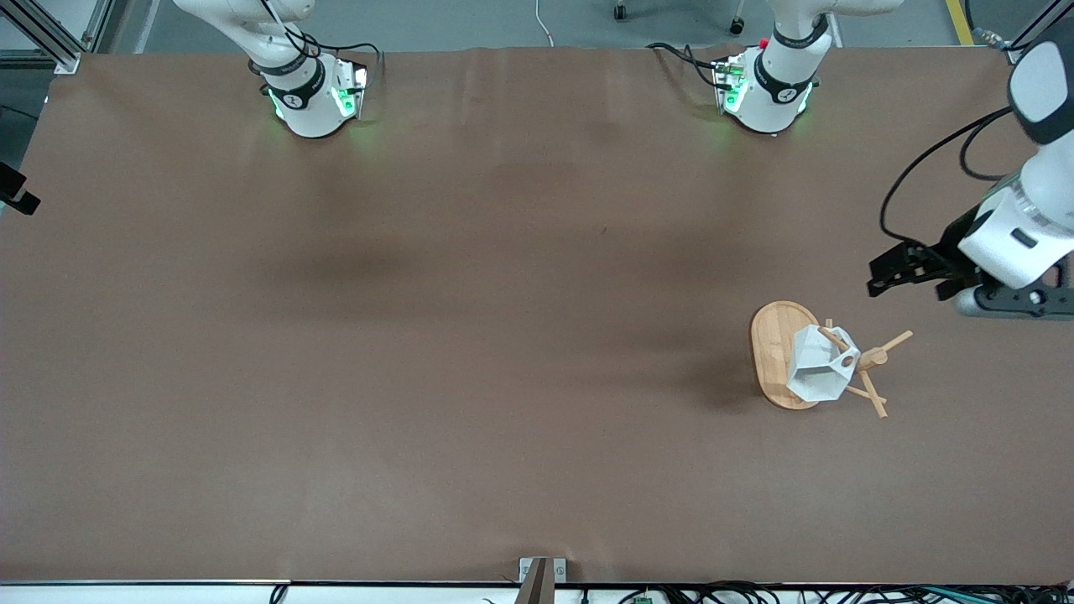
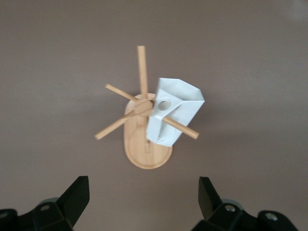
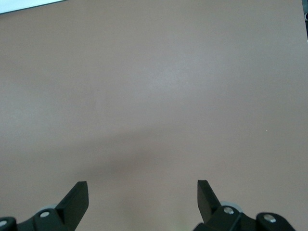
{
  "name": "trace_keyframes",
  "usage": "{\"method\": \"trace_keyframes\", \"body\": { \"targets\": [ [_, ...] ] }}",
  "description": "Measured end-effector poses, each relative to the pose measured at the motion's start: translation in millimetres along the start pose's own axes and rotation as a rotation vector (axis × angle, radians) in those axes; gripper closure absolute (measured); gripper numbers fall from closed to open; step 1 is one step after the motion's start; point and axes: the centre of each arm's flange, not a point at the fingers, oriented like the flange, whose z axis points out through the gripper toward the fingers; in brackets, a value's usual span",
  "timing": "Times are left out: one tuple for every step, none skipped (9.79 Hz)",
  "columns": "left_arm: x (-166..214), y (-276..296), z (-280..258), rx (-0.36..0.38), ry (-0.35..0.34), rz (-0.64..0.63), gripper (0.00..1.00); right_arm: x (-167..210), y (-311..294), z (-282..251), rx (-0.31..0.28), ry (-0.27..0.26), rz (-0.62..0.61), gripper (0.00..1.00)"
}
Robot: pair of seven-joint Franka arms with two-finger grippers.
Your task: Hang cup on rack
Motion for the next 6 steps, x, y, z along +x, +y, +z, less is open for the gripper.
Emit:
{"method": "trace_keyframes", "body": {
  "targets": [
    [-6,-6,-20,0.016,0.026,-0.003,0.0,0,0,0,0.0,0.0,0.0,0.0],
    [-13,-14,-36,0.018,0.036,-0.015,0.0,0,0,0,0.0,0.0,0.0,0.0],
    [-24,-17,-51,0.017,0.019,-0.02,0.0,0,0,0,0.0,0.0,-0.001,0.0],
    [-35,-13,-64,0.016,-0.016,-0.038,0.0,0,-1,0,0.0,0.0,-0.001,0.0],
    [-45,-8,-73,0.018,-0.05,-0.065,0.0,0,-1,0,0.0,0.0,-0.001,0.0],
    [-52,0,-79,0.022,-0.067,-0.073,0.0,0,-1,0,0.0,0.0,-0.001,0.0]
  ]
}}
